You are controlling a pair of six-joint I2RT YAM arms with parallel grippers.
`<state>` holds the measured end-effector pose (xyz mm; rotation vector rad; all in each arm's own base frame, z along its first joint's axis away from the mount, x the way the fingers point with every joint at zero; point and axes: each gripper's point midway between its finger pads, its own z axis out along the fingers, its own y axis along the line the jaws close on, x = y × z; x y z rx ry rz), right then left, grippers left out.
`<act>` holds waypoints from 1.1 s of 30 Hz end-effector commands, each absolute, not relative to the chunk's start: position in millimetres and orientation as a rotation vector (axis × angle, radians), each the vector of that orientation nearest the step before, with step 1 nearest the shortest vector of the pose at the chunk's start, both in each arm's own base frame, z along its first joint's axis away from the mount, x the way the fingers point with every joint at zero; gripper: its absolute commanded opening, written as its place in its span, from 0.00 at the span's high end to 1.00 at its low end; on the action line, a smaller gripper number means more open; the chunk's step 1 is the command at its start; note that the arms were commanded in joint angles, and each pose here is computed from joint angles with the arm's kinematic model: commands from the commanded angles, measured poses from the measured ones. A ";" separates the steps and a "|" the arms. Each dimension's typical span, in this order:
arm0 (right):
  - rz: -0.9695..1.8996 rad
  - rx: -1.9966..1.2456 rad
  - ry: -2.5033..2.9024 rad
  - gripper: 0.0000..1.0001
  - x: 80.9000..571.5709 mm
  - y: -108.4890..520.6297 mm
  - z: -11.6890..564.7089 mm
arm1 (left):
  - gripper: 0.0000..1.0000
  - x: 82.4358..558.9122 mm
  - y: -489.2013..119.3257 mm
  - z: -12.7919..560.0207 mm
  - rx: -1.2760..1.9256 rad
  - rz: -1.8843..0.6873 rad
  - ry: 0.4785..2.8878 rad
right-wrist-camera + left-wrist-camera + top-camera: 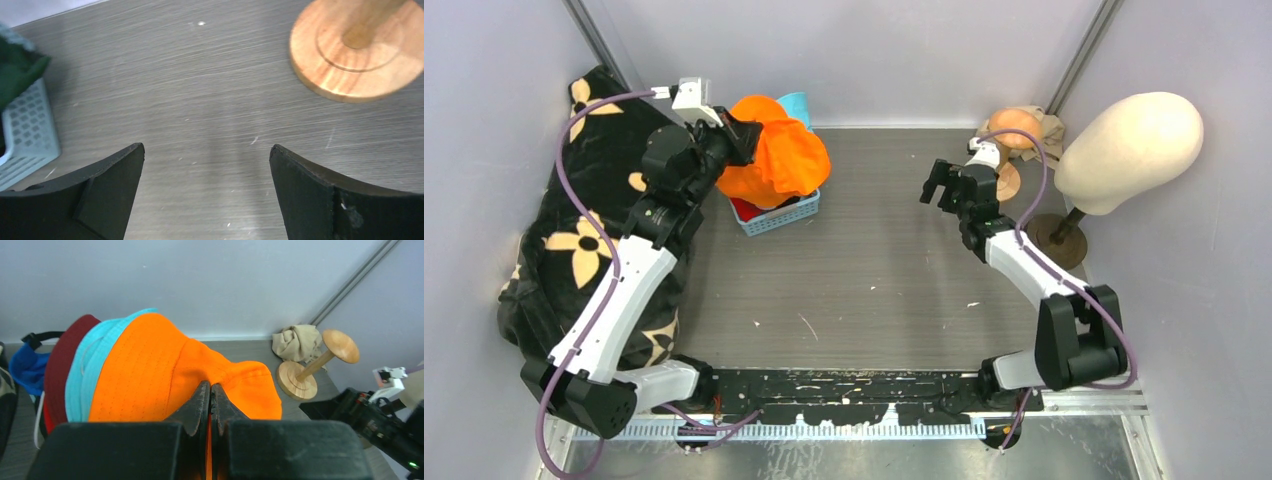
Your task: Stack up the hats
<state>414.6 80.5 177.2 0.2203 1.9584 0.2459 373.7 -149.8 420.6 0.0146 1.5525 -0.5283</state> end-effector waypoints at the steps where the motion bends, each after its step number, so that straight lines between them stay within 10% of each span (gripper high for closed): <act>1: 0.039 0.418 1.811 0.00 443.6 39.7 178.7 | 1.00 367.5 -159.7 436.8 0.013 -0.616 1.512; 33: -0.709 0.533 1.316 0.00 531.0 -51.9 155.9 | 1.00 369.8 -148.8 493.0 -0.028 -0.589 1.380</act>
